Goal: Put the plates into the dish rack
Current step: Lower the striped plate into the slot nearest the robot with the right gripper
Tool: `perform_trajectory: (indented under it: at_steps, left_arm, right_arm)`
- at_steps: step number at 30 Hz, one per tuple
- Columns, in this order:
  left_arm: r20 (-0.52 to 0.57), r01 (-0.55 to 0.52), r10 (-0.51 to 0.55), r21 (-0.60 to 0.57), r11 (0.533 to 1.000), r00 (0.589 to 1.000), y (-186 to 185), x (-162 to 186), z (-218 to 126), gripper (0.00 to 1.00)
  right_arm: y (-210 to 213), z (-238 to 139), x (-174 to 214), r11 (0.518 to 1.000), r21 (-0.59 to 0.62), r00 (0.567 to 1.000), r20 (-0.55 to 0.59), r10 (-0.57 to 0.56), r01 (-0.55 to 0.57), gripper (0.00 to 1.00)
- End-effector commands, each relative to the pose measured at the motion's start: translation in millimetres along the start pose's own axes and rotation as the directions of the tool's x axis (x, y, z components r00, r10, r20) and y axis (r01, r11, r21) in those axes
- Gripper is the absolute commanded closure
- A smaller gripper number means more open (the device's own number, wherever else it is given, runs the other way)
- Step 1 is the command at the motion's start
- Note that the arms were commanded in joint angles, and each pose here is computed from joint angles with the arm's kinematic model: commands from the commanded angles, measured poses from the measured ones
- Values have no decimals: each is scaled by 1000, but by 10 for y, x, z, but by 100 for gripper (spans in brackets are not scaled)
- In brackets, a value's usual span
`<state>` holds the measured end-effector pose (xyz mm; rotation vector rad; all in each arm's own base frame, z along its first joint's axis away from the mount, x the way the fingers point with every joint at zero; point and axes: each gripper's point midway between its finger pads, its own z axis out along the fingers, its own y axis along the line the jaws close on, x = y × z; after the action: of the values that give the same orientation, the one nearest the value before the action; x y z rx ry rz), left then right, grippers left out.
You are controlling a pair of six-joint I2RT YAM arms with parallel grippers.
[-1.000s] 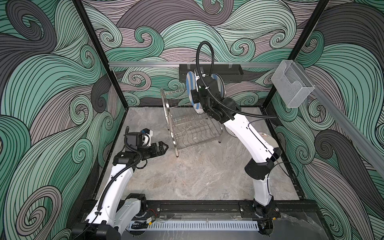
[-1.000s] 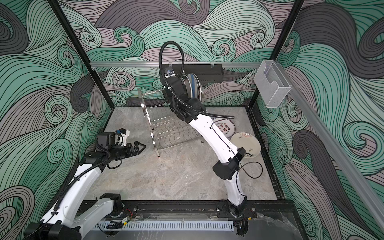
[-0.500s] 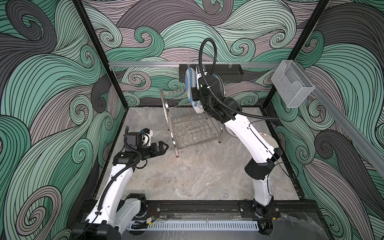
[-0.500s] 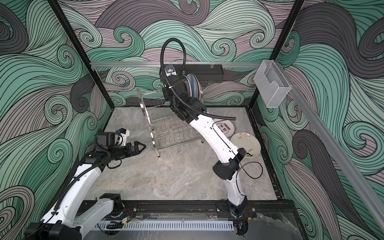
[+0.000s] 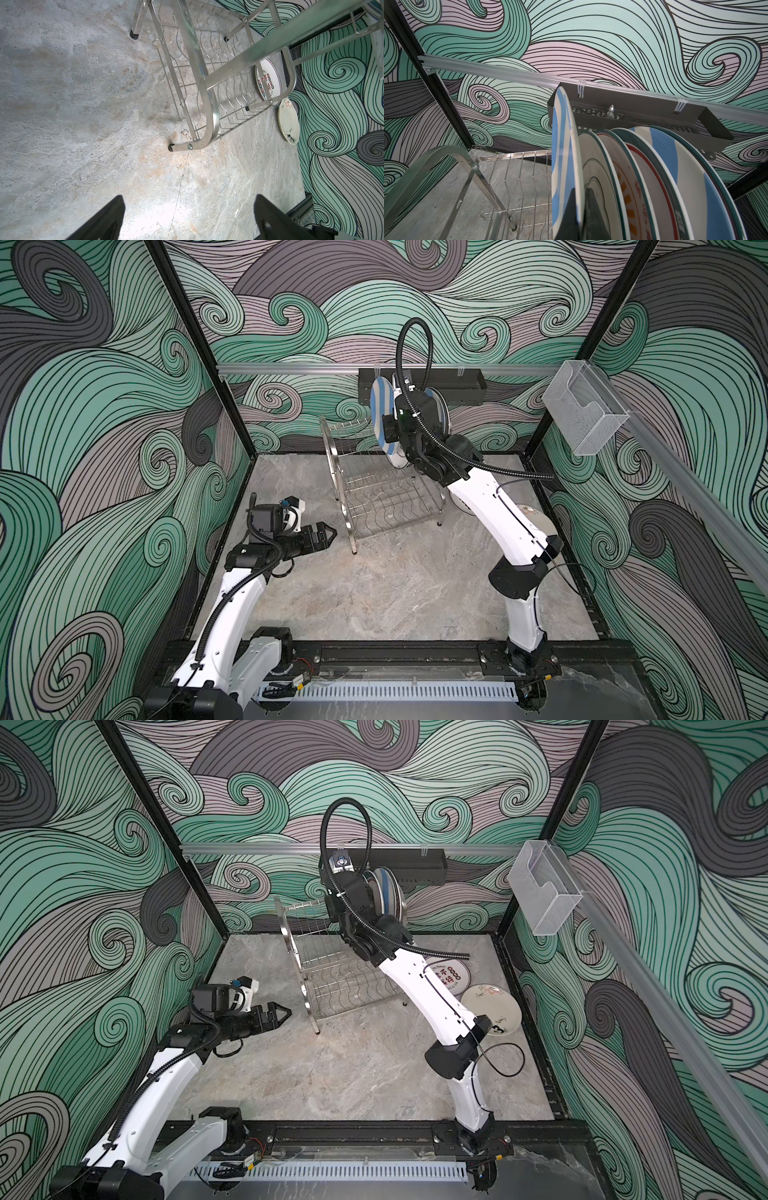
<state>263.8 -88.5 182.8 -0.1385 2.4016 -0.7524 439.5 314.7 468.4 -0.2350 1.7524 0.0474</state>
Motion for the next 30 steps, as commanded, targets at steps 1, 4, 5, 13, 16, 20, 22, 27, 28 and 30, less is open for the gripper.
perform_trajectory:
  at_steps: [1,4,5,13,16,20,22,27,28,30]
  left_arm:
    - [22,-27,27,18,999,999,-48,-73,-37,1]
    - [20,-27,26,17,999,999,-44,-70,-33,1]
    - [20,-27,26,17,1000,999,-44,-70,-32,1]
    - [18,-25,24,18,1000,1000,-41,-72,-25,1]
    - [20,-27,27,20,999,999,-47,-75,-30,1]
    - [17,-27,26,21,999,1000,-46,-74,-23,2]
    - [17,-26,25,20,999,1000,-41,-74,-23,1]
    - [18,-26,26,24,999,1000,-46,-78,-24,1]
    - [16,-27,26,25,999,1000,-46,-74,-21,1]
    - [16,-26,26,27,999,1000,-47,-72,-19,2]
  right_arm:
    - [11,10,-29,999,7,999,15,32,-32,100]
    - [17,35,11,1000,12,1000,6,24,-24,100]
    - [18,37,18,1000,14,1000,5,20,-20,100]
    - [14,63,154,1000,22,1000,-28,6,-6,100]
    - [10,54,165,1000,20,999,-32,1,0,100]
    - [20,24,167,1000,1,999,-35,1,-1,100]
    - [24,0,157,1000,-9,999,-33,-2,1,98]
    - [-2,-38,119,1000,-8,1000,-22,-17,17,93]
    - [-10,-48,112,1000,-8,1000,-21,-19,19,92]
    - [-14,-67,108,1000,-13,1000,-21,-21,21,88]
